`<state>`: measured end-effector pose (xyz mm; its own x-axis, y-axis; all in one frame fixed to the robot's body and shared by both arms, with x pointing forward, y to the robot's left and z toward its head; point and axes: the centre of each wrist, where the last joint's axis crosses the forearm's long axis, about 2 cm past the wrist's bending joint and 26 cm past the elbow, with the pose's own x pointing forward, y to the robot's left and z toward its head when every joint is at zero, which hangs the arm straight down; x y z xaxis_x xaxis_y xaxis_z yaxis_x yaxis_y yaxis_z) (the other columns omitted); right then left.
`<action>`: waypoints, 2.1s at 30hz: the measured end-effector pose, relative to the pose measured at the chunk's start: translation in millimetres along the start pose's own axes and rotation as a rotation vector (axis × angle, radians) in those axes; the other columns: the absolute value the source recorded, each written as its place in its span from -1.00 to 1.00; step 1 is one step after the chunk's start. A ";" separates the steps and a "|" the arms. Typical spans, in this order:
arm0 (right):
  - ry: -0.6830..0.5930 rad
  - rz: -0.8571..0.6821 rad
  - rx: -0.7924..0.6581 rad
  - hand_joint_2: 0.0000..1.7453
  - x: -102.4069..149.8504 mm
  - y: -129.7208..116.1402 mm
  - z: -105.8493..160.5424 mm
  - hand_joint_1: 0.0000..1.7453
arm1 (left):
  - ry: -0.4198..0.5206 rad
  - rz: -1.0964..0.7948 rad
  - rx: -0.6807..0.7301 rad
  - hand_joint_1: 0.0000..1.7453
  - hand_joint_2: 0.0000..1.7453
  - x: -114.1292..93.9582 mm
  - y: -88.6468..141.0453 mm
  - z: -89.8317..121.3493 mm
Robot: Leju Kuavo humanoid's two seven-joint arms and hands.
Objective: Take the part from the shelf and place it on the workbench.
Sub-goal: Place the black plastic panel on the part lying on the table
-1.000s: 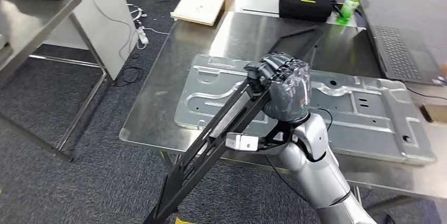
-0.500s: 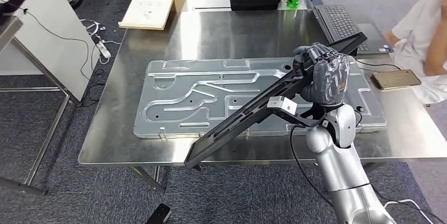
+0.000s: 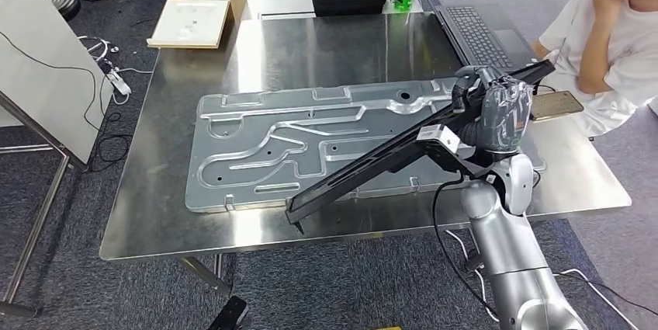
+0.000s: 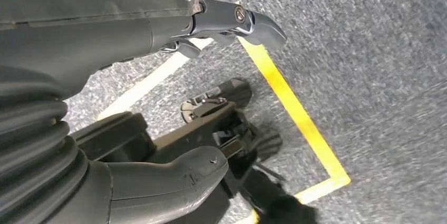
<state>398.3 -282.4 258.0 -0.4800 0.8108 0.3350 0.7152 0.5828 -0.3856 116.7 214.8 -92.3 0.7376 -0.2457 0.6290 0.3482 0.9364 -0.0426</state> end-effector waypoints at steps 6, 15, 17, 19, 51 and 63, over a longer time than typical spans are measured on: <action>0.037 -0.016 0.019 1.00 -13.6 -2.2 0.8 1.00 | 0.002 0.001 -0.001 -1.00 1.00 -2.1 -0.4 0.9; 0.023 0.014 0.045 1.00 -21.6 -2.8 4.6 1.00 | -0.001 -0.001 -0.001 -1.00 1.00 -2.5 -0.1 1.1; 0.027 0.015 0.053 1.00 -22.5 -2.0 7.5 1.00 | 0.002 -0.001 -0.002 -1.00 1.00 -3.9 -0.5 1.6; 0.030 0.016 0.057 1.00 -22.9 -1.7 8.9 1.00 | 0.003 -0.001 -0.002 -1.00 1.00 -4.4 -0.6 1.9; 0.308 -0.128 0.367 1.00 -67.4 7.5 -16.3 1.00 | -0.010 -0.004 -0.001 -1.00 1.00 -7.6 6.3 3.2; 0.227 -0.125 0.516 1.00 -83.9 7.5 -20.9 1.00 | -0.008 -0.009 -0.007 -1.00 1.00 -9.6 9.6 4.1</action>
<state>454.5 -347.2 245.0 -0.3830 0.7356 0.5588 0.2922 0.6704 -0.6821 110.6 227.2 -95.6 0.7297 -0.2516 0.6358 0.3588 0.9325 -0.0427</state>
